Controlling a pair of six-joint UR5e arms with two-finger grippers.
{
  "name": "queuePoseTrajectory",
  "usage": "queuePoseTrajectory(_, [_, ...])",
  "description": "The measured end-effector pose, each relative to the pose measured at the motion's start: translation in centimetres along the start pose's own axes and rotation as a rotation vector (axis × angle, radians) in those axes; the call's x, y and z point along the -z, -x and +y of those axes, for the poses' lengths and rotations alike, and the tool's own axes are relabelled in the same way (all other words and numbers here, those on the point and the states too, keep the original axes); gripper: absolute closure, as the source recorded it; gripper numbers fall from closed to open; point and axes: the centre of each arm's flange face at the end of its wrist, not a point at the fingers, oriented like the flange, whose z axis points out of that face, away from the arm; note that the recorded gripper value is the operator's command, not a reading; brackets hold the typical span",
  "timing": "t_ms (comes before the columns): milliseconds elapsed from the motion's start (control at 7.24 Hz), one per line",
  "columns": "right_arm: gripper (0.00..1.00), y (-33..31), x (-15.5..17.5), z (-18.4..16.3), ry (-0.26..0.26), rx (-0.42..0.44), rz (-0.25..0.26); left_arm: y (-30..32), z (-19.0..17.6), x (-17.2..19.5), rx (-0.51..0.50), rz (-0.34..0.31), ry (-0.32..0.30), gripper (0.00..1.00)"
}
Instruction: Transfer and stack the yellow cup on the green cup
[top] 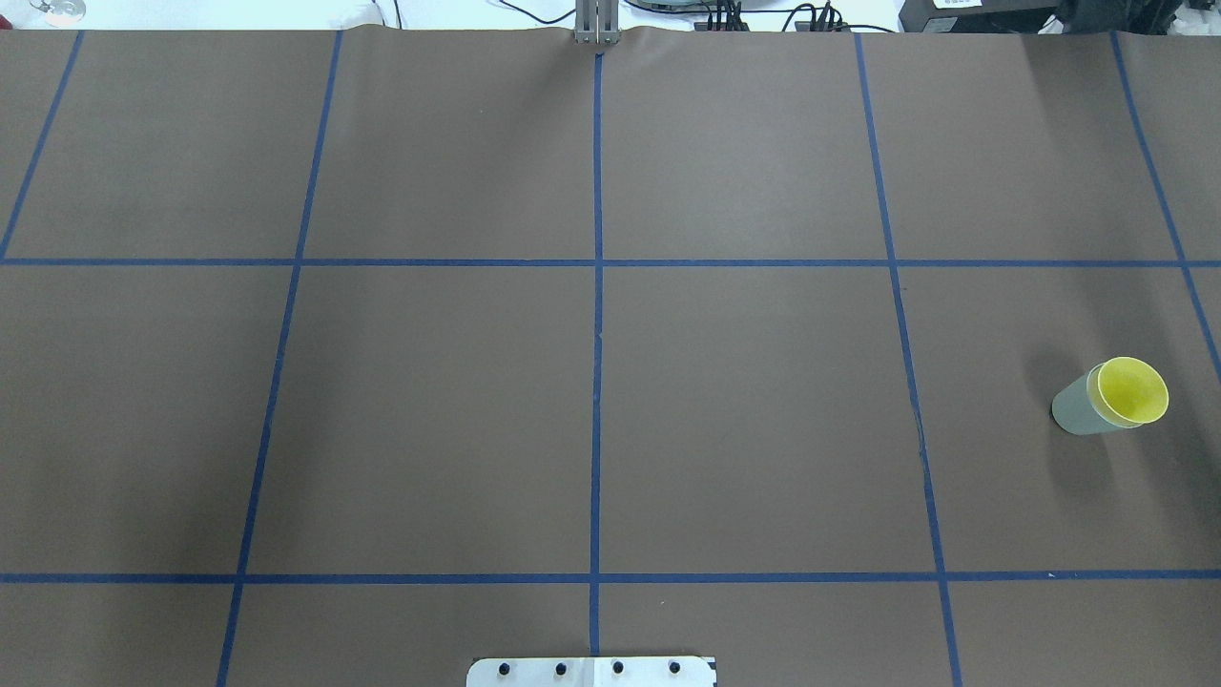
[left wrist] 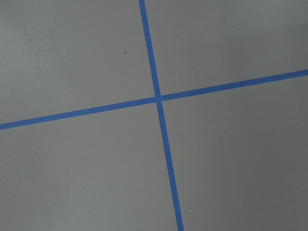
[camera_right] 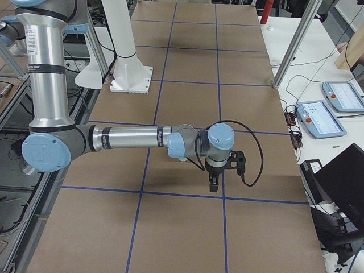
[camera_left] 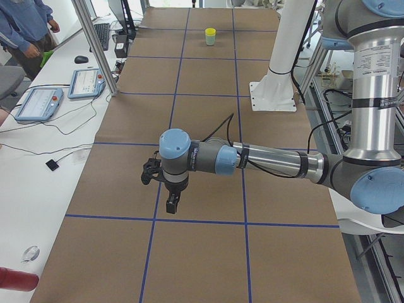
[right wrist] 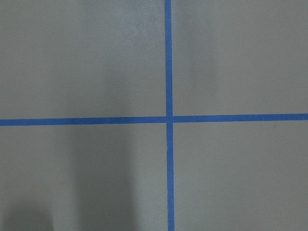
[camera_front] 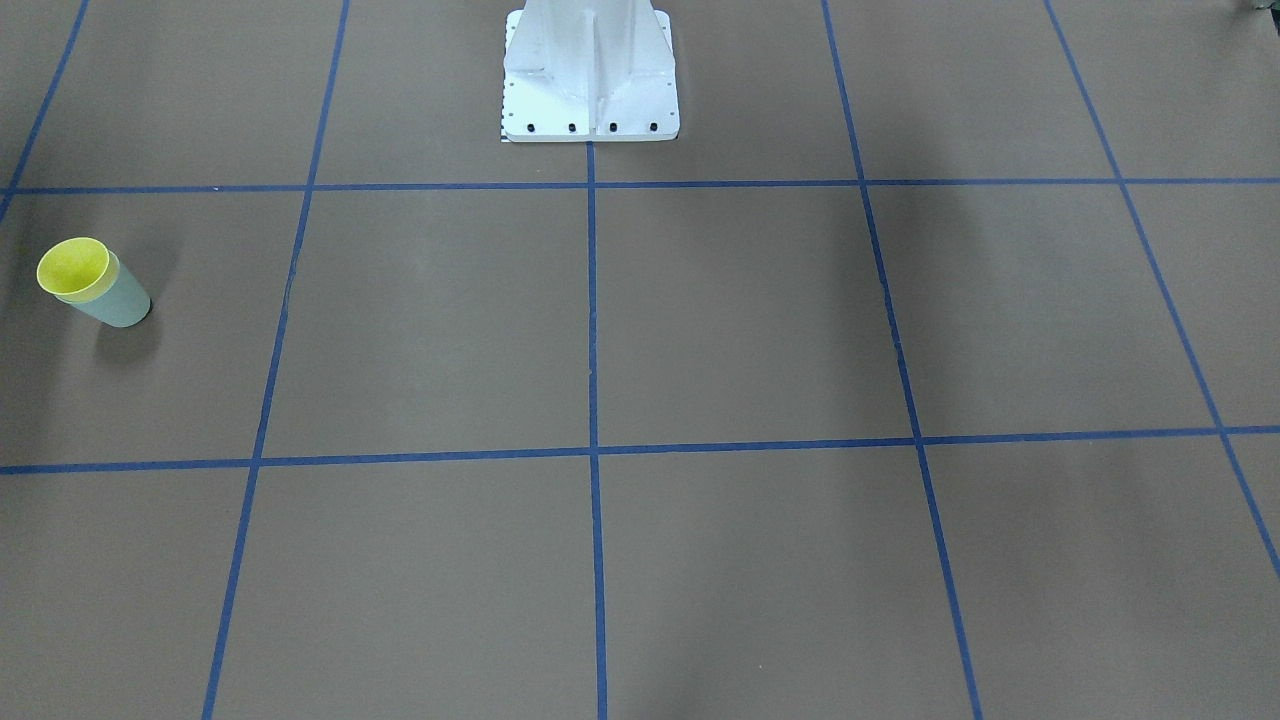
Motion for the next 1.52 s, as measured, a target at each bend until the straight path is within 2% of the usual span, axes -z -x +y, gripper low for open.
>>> queuePoseTrajectory(690, [0.0,0.2,0.1,-0.2,-0.002,0.007,-0.005,-1.5,-0.8,1.2,-0.019,0.03,-0.021,0.0])
queuePoseTrajectory(1519, [0.0,-0.3,-0.3,0.2,0.004,0.003,0.0,-1.9,-1.9,1.7,-0.001,0.034,-0.004,0.0])
